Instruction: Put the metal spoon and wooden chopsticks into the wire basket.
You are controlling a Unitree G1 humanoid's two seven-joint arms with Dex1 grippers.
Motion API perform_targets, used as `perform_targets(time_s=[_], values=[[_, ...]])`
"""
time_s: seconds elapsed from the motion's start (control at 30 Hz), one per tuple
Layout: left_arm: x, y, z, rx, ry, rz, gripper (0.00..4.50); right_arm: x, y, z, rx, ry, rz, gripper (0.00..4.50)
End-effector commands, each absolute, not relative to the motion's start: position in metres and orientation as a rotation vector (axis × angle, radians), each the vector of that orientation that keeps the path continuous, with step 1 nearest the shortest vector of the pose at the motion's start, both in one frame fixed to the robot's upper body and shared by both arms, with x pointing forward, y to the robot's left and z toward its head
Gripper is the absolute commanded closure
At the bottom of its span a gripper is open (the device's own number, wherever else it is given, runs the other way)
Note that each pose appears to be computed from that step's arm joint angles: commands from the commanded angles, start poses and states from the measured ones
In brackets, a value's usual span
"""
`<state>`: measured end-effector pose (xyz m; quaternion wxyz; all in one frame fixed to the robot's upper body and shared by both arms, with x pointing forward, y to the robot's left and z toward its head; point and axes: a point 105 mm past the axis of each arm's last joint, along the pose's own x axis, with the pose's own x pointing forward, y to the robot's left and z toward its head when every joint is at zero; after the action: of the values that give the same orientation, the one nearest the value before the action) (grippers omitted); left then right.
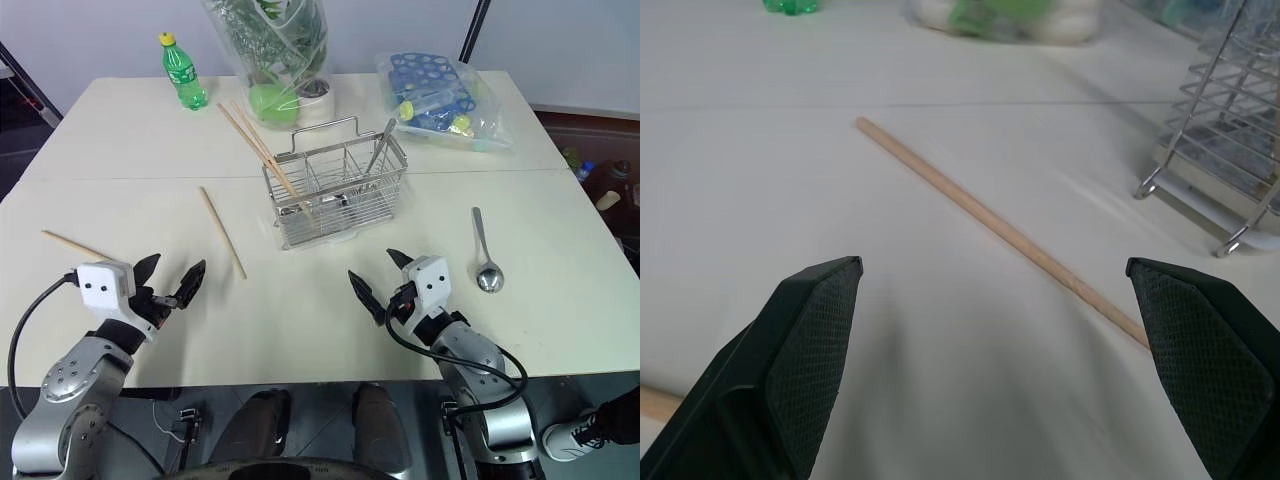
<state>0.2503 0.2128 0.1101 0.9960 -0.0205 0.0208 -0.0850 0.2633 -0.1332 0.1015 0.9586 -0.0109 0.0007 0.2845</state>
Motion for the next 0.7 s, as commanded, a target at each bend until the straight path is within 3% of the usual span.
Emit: perform_targets(time_s=[0.03,0.7], values=[[0.2472,0.2125,0.1239,-0.005,-0.003,-0.174,0.05,0.2632,-0.1295,0.1134,-0.021,-0.059,0.586,0.0],[0.2482,0.2071,0.1258,-0.039,-0.015,-0.181,0.05,0.269,-0.1298,0.1127,-0.029,-0.071,0.593,0.0]])
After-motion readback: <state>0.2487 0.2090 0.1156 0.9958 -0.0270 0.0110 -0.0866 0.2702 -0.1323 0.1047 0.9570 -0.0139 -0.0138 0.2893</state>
